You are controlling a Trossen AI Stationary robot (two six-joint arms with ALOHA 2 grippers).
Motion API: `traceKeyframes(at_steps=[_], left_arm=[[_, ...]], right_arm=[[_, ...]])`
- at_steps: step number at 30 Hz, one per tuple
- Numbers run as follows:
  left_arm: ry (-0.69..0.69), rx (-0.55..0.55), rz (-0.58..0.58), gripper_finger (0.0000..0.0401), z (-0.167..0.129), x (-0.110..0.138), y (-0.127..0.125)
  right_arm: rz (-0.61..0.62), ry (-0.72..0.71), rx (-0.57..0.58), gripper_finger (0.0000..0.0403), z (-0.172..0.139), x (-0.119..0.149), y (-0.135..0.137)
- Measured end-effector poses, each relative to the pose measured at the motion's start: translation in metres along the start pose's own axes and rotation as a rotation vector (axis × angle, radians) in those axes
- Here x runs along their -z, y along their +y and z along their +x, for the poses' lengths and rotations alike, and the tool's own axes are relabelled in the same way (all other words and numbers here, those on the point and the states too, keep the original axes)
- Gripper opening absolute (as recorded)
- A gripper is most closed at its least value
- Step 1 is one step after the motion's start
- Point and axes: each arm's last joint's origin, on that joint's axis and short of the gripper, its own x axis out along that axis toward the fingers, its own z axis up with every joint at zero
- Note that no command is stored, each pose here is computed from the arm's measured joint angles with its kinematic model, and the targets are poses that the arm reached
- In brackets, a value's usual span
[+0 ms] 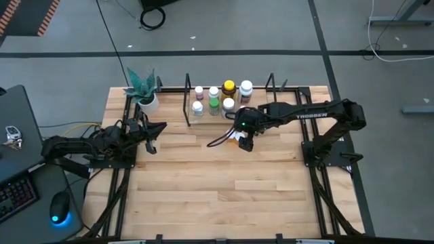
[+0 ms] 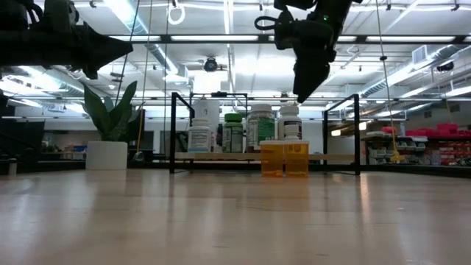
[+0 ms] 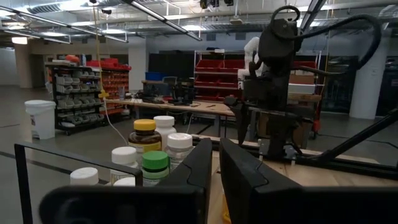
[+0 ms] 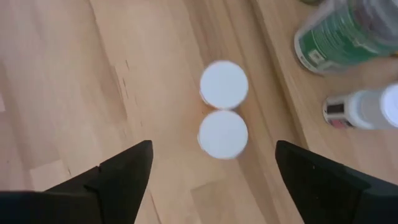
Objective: Pick and place medicine bottles onto shelf by color
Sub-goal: Put the right orange pill bottle on the shelf
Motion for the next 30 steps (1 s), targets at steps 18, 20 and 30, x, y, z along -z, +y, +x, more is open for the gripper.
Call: traceKeyframes(at_steps=[18,20,30], left_arm=[[0.0,0.0,0.0,0.0034,0.0,0.0,0.0],[0.0,0.0,0.0,0.0038,0.0,0.0,0.0],[0.0,0.0,0.0,0.0032,0.0,0.0,0.0]], right_arm=[[-0.101,-0.093,0.004,0.0353,0.048,0.022,-0.001],[-0.102,-0.101,0.002,0.0353,0.054,0.026,-0.001],[-0.036,-0.071,0.033,0.0352,0.057,0.029,-0.013]])
